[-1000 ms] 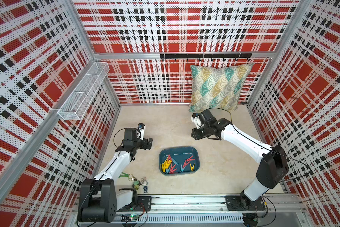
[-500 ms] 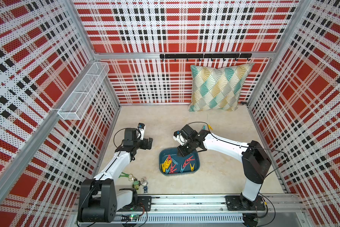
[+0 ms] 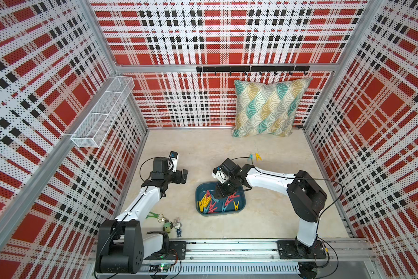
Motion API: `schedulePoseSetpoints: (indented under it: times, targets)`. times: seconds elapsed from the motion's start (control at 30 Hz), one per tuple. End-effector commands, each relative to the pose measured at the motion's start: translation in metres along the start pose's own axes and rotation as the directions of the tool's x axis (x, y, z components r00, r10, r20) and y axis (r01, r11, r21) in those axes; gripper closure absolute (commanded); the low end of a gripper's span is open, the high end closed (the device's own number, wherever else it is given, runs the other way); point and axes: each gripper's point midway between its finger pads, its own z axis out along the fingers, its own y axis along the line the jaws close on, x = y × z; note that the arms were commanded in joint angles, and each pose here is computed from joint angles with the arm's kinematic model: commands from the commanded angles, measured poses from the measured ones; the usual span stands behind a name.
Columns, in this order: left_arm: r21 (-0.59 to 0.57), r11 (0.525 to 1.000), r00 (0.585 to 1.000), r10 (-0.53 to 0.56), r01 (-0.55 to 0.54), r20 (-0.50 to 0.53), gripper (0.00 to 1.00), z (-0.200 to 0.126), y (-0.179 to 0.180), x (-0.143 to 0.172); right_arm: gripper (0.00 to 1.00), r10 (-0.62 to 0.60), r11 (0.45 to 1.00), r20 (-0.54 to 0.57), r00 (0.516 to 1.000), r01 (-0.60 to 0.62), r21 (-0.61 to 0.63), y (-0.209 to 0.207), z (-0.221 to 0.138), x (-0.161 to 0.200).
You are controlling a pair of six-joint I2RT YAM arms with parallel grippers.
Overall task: Take the clothespins out of the storage box
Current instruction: Pick up the clothespin from the storage box.
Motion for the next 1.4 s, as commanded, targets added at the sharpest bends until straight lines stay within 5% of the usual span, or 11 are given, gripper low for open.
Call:
schedulePoseSetpoints:
  times: [0.0, 0.93, 1.37]
  targets:
    - [0.008, 1.0, 1.0, -0.001, 0.001, 0.013, 0.01, -0.002, 0.001, -0.005, 0.69, 0.021, 0.999, -0.016, 1.0, -0.022, -0.032, 0.002, 0.01, 0.003]
    - [0.009, 1.0, 1.0, 0.001, -0.001, 0.016, 0.01, -0.003, 0.0, -0.006, 0.71, 0.045, 0.998, -0.039, 0.998, -0.047, -0.042, -0.002, 0.032, -0.001]
    - [0.008, 1.0, 1.0, 0.0, 0.0, 0.014, 0.01, -0.003, 0.001, -0.006, 0.82, 0.044, 0.998, -0.026, 0.999, -0.045, -0.048, 0.003, 0.023, -0.001]
